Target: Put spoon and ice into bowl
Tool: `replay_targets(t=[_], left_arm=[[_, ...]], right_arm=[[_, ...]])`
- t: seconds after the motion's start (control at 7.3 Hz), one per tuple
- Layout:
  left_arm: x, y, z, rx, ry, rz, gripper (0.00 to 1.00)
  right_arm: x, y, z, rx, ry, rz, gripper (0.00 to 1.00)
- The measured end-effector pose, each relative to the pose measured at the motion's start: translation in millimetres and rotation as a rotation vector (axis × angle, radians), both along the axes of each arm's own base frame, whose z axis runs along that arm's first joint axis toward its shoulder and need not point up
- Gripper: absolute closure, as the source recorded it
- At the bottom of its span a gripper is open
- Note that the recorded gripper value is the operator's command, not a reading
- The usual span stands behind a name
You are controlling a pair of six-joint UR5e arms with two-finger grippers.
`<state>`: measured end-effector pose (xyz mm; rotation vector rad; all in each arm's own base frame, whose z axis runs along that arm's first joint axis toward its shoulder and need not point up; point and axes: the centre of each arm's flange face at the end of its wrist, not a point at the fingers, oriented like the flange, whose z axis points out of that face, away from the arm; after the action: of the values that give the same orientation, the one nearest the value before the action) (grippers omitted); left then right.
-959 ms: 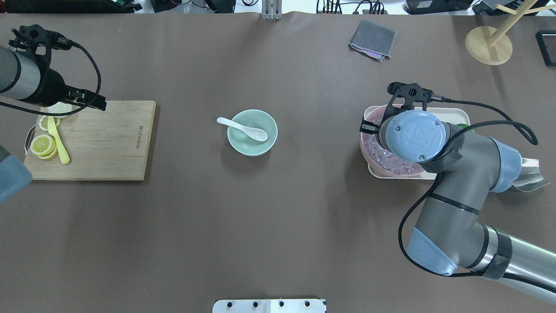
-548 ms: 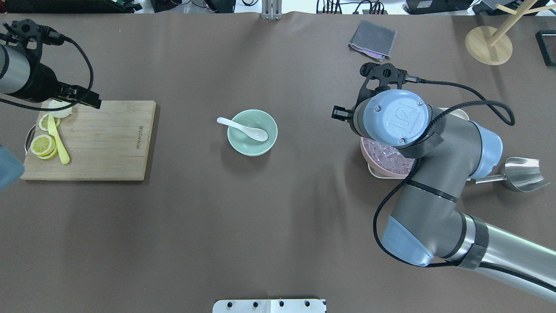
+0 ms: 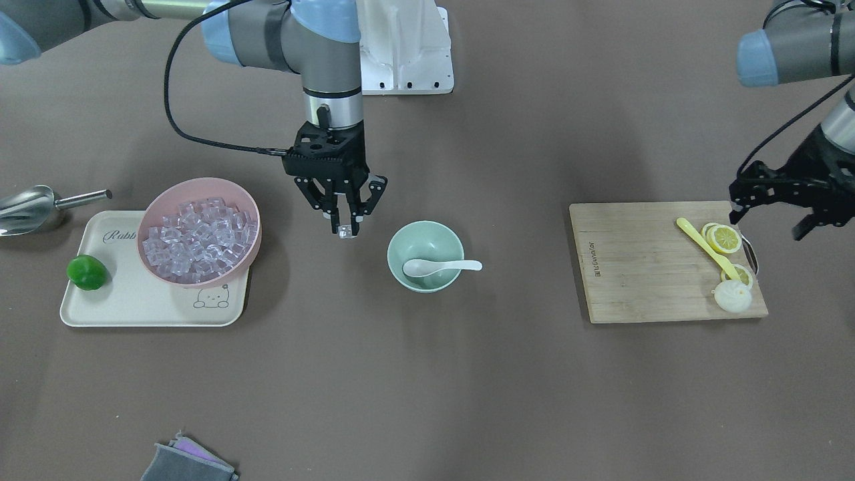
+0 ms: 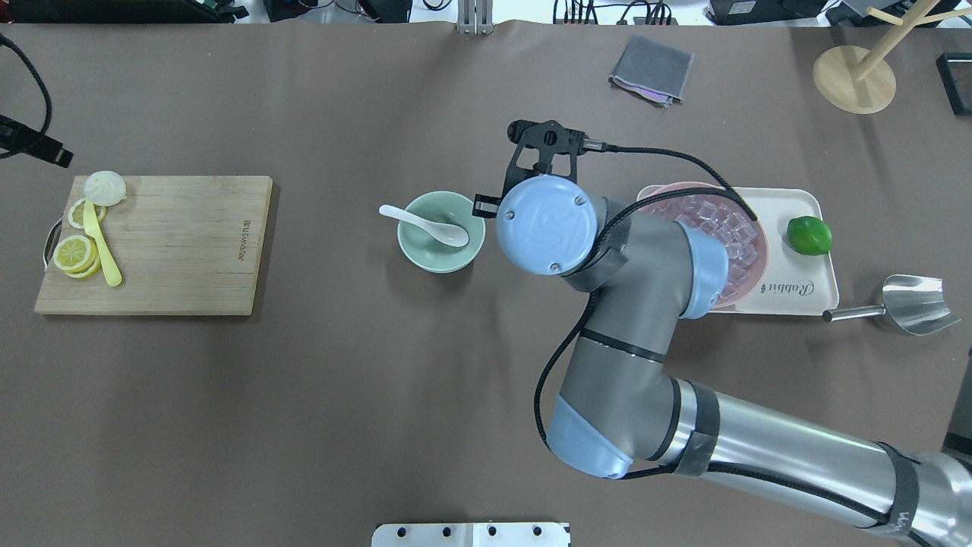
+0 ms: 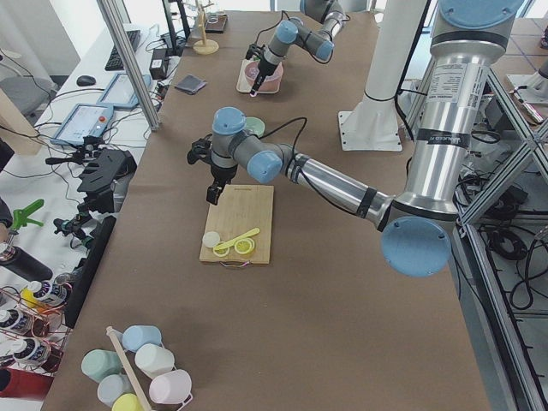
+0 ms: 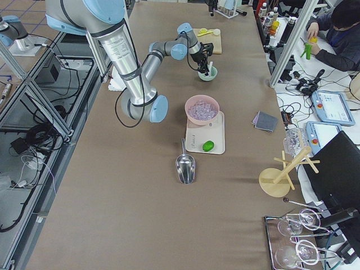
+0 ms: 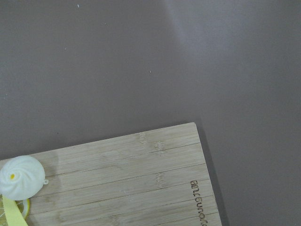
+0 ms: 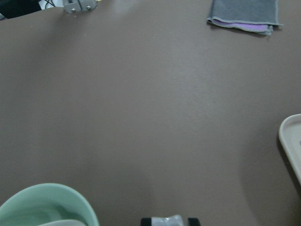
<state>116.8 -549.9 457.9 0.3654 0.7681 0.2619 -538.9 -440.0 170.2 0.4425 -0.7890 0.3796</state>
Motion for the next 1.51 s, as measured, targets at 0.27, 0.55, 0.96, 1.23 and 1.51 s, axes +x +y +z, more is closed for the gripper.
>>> replay_targets(t=[0.27, 0.55, 0.96, 1.23, 1.51], left_arm=[[-26.1, -2.0, 24.1, 0.001, -0.005, 0.02, 0.01], [-30.7, 0.0, 30.3, -0.004, -0.005, 0.023, 0.01], [-31.5, 1.4, 31.9, -0.007, -0.005, 0.023, 0.01], [-32.9, 1.9, 31.9, -0.006, -0.007, 0.019, 0.01], [-41.1, 5.6, 41.6, -0.021, -0.018, 0.003, 0.01]], right_arm=[[-60.5, 11.5, -2.2, 0.069, -0.029, 0.011, 1.0], [-104.4, 24.9, -7.2, 0.078, -0.023, -0.012, 0.63], [-117.3, 37.4, -8.6, 0.069, -0.033, -0.025, 0.01], [-112.0, 37.7, -16.1, 0.067, -0.054, -0.027, 0.0], [-92.4, 18.7, -21.1, 0.035, -0.072, -0.036, 0.0]])
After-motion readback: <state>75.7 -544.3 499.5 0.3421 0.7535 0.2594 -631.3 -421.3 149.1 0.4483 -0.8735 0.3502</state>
